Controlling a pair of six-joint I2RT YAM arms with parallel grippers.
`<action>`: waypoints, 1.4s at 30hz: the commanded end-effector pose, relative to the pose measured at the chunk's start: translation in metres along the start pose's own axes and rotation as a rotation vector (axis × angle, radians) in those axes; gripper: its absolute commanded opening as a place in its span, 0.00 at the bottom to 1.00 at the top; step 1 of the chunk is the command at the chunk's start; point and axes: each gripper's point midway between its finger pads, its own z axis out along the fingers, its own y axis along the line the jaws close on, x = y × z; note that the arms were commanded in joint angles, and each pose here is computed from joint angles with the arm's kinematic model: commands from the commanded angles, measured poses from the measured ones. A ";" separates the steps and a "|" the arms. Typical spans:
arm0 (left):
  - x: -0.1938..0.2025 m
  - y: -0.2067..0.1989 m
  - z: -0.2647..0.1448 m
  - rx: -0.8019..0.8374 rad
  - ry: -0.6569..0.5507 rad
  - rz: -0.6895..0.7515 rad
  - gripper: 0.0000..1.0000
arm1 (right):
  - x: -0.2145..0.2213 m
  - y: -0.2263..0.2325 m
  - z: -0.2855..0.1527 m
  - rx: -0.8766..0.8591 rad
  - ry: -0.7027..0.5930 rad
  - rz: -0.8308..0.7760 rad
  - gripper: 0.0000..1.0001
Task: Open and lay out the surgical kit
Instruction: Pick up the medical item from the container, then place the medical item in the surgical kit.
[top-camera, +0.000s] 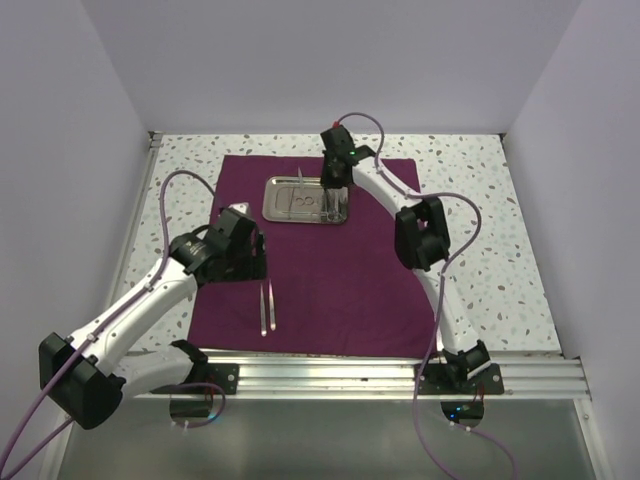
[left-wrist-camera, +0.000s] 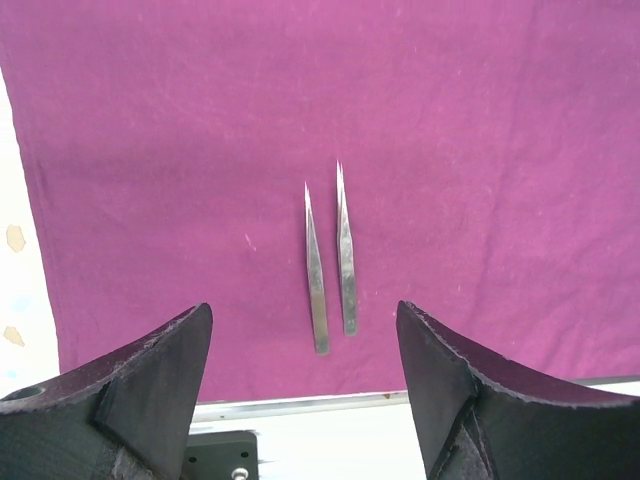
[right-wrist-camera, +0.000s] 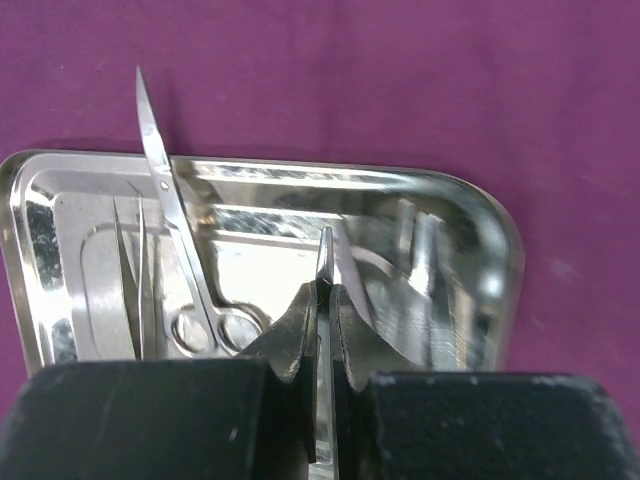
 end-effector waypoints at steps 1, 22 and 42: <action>-0.030 -0.011 -0.002 0.000 -0.075 0.037 0.78 | -0.051 0.013 -0.072 -0.062 -0.108 0.010 0.00; -0.150 -0.050 0.047 0.053 -0.158 0.051 0.86 | 0.090 -0.027 -0.186 -0.258 0.031 0.299 0.00; -0.217 -0.105 0.122 0.133 -0.134 0.030 0.81 | 0.232 -0.023 -0.211 -0.209 0.230 0.269 0.00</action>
